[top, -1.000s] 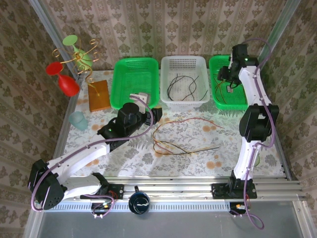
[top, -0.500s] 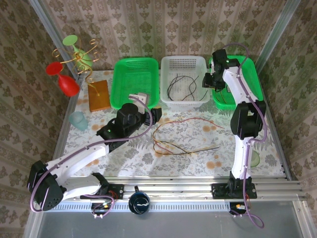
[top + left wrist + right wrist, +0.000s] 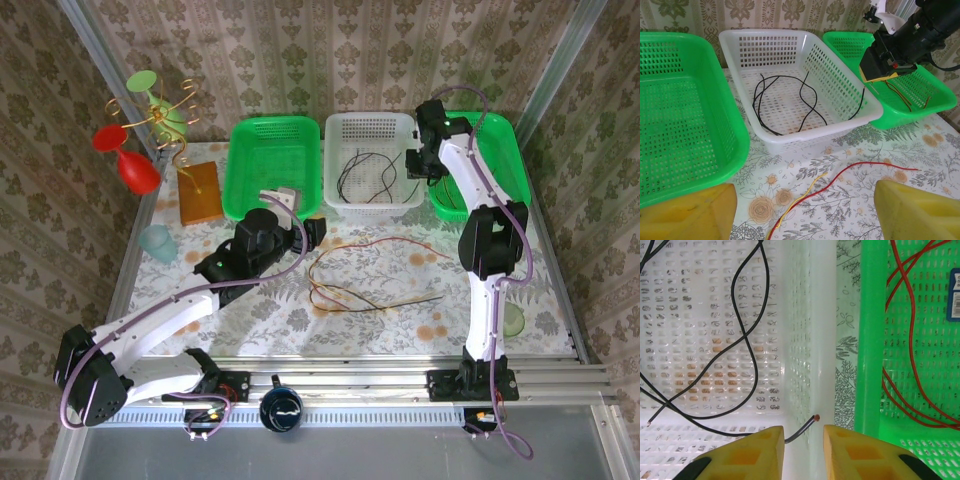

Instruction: Untangle the cables

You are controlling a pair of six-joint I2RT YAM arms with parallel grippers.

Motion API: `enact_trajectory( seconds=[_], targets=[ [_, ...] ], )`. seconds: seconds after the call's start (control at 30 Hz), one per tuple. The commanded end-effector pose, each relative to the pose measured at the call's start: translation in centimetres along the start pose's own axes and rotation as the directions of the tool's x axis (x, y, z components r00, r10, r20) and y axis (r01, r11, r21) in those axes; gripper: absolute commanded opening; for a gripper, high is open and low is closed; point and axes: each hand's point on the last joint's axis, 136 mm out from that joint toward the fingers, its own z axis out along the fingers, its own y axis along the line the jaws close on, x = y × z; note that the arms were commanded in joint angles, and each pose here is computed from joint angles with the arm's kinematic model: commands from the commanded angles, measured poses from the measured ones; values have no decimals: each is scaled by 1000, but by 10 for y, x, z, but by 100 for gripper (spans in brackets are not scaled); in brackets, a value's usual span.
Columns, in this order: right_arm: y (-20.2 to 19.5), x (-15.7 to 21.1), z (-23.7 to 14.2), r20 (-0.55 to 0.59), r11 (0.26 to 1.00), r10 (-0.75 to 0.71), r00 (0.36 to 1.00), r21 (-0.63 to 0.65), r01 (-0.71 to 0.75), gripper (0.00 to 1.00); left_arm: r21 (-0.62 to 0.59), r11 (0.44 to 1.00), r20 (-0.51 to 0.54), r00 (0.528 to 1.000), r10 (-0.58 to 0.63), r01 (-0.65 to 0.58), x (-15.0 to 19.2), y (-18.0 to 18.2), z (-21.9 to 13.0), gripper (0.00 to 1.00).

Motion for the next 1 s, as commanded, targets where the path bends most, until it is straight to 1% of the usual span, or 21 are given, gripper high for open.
enact_trajectory(
  seconds=[0.0, 0.13, 0.5, 0.63, 0.8, 0.97],
  targets=[
    [-7, 5, 8, -36, 998, -23, 999, 53, 25, 28, 8, 1000, 17, 1000, -15, 15, -3, -2, -5, 73],
    [-10, 6, 11, -40, 997, -25, 999, 70, 28, 27, 8, 1000, 16, 1000, -15, 15, -2, -2, -4, 73],
    [-7, 9, 19, -62, 998, -32, 998, 58, 36, 19, 12, 1000, 15, 1000, -13, 13, -2, -3, -1, 73],
    [-7, 11, 19, -68, 997, -40, 997, 58, 44, 14, 10, 1000, 12, 1000, -12, 12, -1, -3, -1, 73],
    [-6, 10, 16, -61, 996, -54, 997, 63, 58, 1, 10, 1000, 11, 1000, -13, 13, 0, -3, 0, 73],
    [-1, 5, 11, -44, 996, -70, 997, 53, 73, 0, 10, 1000, 10, 1000, -12, 12, 0, -3, 1, 73]
  ],
)
